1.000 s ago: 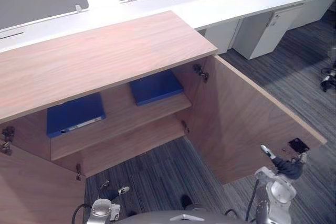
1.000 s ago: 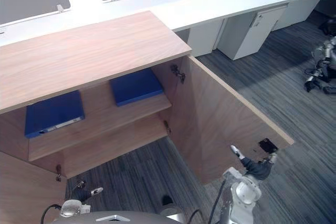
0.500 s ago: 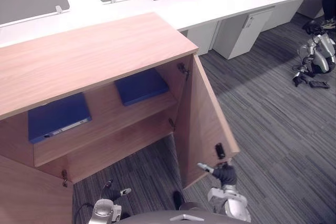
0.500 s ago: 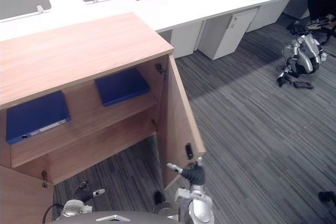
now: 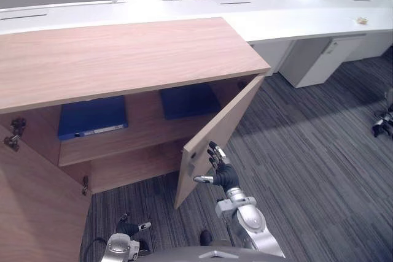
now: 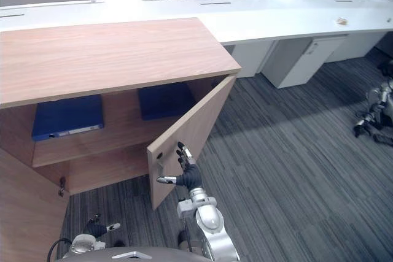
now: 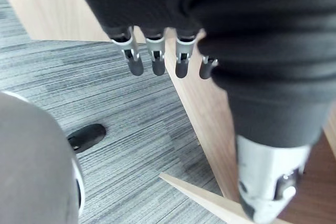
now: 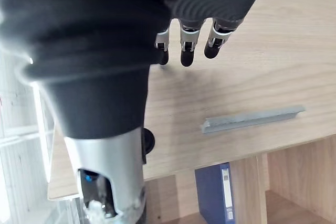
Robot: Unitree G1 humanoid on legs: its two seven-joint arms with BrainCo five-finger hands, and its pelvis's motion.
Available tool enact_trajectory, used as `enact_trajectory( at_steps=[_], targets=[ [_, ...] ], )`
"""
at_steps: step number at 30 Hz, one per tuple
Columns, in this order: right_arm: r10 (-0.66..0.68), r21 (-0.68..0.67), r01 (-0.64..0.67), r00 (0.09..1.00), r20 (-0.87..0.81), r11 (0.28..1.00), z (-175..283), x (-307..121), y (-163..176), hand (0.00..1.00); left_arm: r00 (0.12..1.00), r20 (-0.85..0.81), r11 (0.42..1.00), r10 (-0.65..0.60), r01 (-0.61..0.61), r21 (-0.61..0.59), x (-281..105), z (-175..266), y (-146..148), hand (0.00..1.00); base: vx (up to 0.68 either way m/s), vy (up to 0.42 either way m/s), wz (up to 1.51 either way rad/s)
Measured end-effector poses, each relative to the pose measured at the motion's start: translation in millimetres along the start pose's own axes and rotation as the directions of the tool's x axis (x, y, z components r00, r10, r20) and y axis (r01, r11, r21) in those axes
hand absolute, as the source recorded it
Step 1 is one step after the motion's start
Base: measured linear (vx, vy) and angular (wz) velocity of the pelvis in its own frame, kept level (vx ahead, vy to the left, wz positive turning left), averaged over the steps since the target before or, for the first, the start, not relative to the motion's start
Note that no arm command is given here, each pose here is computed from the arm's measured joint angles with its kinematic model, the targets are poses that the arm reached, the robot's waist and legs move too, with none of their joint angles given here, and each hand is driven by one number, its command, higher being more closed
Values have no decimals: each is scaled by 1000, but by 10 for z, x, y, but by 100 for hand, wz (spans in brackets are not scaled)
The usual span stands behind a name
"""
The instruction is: Walk over to the cabinet, pick up the folder, carry it to the office cabinet, place the folder inside the office cabinet, then close the office cabinet door
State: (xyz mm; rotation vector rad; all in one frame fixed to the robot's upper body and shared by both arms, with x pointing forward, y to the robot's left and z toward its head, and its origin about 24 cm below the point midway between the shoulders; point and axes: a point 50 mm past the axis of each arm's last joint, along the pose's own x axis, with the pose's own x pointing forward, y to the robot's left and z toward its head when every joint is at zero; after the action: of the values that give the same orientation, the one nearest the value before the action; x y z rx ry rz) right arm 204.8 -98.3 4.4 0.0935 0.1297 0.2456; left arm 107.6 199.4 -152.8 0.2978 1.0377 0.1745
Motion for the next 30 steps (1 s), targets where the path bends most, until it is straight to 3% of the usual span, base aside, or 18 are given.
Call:
enact_trajectory(
  at_steps=[3, 12, 17, 24, 30],
  targets=[
    [-19, -54, 18, 1000, -11, 998, 3, 153, -145, 0, 1000, 1, 1000, 16, -16, -23, 2, -1, 38, 0, 22, 25, 31],
    [-240, -127, 245, 969, 56, 961, 251, 488, -672, 0, 998, -7, 992, 65, -66, -108, 10, -12, 154, 0, -4, 9, 35],
    [-298, -167, 303, 953, 56, 938, 277, 555, -802, 0, 997, 3, 990, 75, -74, -120, 2, 0, 176, 0, -14, -6, 29],
    [-339, -170, 342, 940, 50, 924, 256, 537, -876, 0, 997, 3, 986, 81, -80, -149, 4, 13, 181, 0, -10, -5, 18],
    [-412, -198, 392, 908, -70, 898, -106, 279, -961, 0, 995, 3, 984, 95, -94, -151, 2, 16, 184, 0, 14, -17, 23]
  ],
)
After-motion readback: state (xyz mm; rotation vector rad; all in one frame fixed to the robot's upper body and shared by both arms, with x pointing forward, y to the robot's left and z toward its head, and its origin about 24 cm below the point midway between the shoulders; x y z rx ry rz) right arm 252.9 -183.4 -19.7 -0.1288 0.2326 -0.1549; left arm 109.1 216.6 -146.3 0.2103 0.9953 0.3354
